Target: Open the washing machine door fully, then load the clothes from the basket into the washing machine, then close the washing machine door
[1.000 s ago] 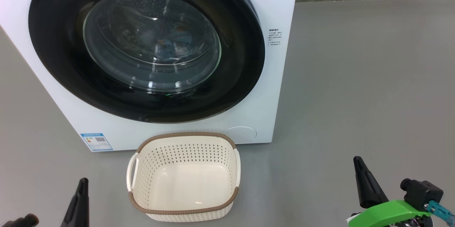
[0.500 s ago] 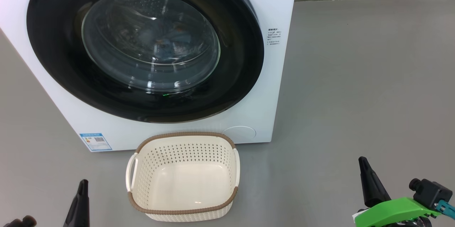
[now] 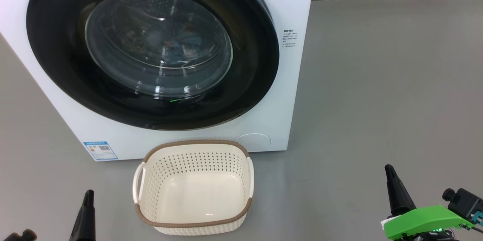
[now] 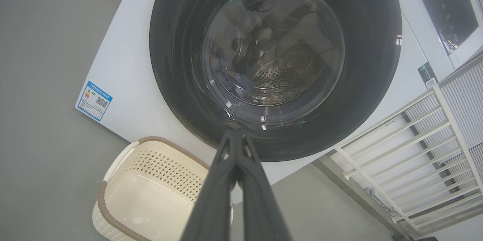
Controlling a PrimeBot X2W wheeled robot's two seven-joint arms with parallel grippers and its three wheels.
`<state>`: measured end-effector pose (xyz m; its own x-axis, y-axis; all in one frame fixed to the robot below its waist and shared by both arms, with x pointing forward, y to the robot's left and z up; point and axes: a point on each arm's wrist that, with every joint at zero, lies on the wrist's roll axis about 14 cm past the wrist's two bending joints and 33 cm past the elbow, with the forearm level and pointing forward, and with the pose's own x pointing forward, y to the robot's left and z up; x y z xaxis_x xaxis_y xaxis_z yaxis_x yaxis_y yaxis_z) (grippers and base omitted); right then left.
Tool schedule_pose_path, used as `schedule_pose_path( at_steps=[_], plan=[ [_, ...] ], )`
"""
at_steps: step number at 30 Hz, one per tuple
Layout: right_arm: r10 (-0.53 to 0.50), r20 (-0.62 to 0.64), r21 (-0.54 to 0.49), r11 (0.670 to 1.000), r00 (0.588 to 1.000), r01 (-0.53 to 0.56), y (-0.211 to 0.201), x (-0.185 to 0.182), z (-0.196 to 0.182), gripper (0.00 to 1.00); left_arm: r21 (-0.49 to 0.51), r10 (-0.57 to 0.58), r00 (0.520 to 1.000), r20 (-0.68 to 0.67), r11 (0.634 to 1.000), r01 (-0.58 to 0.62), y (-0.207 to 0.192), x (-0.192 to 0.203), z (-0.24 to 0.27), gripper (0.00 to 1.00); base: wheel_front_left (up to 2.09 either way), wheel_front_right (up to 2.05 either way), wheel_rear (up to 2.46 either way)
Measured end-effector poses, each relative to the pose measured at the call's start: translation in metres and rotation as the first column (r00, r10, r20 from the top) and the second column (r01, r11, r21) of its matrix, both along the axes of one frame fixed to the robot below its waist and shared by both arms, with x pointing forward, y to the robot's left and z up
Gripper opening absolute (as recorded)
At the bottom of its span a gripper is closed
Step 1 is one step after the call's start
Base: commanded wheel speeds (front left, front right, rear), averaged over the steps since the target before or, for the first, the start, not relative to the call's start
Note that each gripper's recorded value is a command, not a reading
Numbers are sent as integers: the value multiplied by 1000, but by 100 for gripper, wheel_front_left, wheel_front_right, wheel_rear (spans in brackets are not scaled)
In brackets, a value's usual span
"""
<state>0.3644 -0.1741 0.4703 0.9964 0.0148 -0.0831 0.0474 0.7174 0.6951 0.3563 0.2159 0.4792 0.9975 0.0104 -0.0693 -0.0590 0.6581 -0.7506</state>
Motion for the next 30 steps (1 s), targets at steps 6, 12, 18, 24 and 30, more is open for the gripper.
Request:
schedule_pose_path(
  at_steps=[6,12,18,24,30],
  plan=[
    [-13,-12,62,998,1000,14,-3,0,-2,0,-48,3,1000,-10,999,-4,-2,0,-2,0,0,0,0],
    [-28,-17,122,992,999,29,-7,1,-1,0,-106,8,1000,-14,994,-10,-3,3,-2,0,0,0,0],
    [-37,-26,183,982,999,41,-9,2,-2,0,-164,17,1000,-19,986,-20,-4,4,-3,0,0,0,0],
    [-46,-37,242,969,998,54,-11,1,-3,0,-209,13,1000,-18,978,-16,-7,7,0,0,0,0,0],
    [-57,-45,301,951,997,68,-14,1,-4,0,-269,15,1000,-25,963,-21,-9,8,-2,0,0,0,0]
  ],
)
